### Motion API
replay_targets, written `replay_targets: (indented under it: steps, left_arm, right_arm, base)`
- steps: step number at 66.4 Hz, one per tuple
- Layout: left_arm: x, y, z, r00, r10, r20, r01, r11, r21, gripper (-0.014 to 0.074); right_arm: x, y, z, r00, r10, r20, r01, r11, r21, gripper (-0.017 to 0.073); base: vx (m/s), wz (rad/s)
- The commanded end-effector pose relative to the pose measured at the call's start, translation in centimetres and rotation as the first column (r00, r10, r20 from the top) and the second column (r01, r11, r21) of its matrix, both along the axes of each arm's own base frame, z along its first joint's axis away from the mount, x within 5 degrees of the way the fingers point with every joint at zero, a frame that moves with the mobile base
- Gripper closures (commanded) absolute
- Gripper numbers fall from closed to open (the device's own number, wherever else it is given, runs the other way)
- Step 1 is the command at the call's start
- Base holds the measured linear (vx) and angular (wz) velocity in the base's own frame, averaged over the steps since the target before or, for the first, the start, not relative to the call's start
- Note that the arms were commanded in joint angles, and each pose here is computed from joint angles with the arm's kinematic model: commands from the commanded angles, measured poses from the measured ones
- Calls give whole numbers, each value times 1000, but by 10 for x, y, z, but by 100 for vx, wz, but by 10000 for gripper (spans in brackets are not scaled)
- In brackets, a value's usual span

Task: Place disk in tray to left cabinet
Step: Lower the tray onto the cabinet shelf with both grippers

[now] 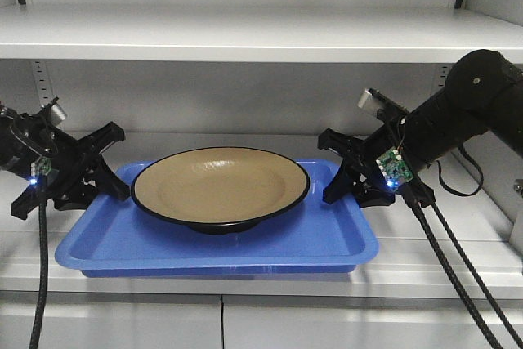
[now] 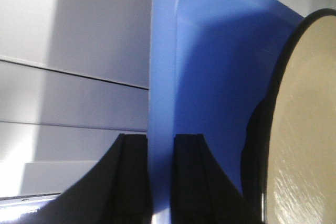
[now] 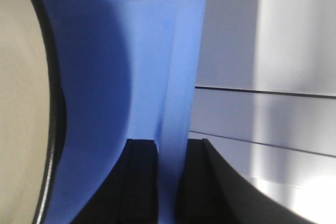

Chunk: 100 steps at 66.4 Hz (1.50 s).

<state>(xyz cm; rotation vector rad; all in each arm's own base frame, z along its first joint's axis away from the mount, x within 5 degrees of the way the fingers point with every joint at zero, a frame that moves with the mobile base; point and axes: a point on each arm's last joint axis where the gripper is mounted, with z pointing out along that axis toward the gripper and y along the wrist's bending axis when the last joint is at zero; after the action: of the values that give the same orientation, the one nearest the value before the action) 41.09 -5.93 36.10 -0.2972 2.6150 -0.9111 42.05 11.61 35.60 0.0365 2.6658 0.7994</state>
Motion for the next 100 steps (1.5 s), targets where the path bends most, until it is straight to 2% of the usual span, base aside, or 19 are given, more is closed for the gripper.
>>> replay_targets:
  steps: [1,26,37,46,63,81,91,100]
  left_arm:
    - [-23,-26,48,995,-55,84,71,978,-198,594]
    - [-22,-25,49,995,-43,95,61,978,-199,594]
    - [-10,-22,51,983,54,177,-14,975,-220,594]
    - [6,-21,42,972,118,204,-68,969,-236,594]
    - [35,-20,8,970,177,168,-131,959,-250,594]
    - [51,-18,-10,957,231,174,-184,950,-253,589]
    - [57,-16,-14,947,261,189,-209,944,-256,572]
    - [60,-15,-18,943,274,190,-221,940,-258,536]
  right_arm:
    - [-26,20,48,994,68,81,-82,980,184,564]
    - [-22,20,51,992,33,120,-57,979,198,564]
    - [-15,19,52,985,-17,173,-20,978,210,564]
    - [-2,19,44,978,-62,201,18,976,215,564]
    - [24,20,22,960,-129,247,73,972,224,564]
    - [43,22,-10,965,-125,231,79,977,197,559]
    - [49,23,-19,965,-134,224,91,977,195,524]
    - [53,21,-20,956,-155,249,108,976,191,447]
  base:
    - [0,0]
    - [0,0]
    - [0,0]
    - [0,0]
    - [0,0]
    - [0,0]
    - [0,0]
    - [0,0]
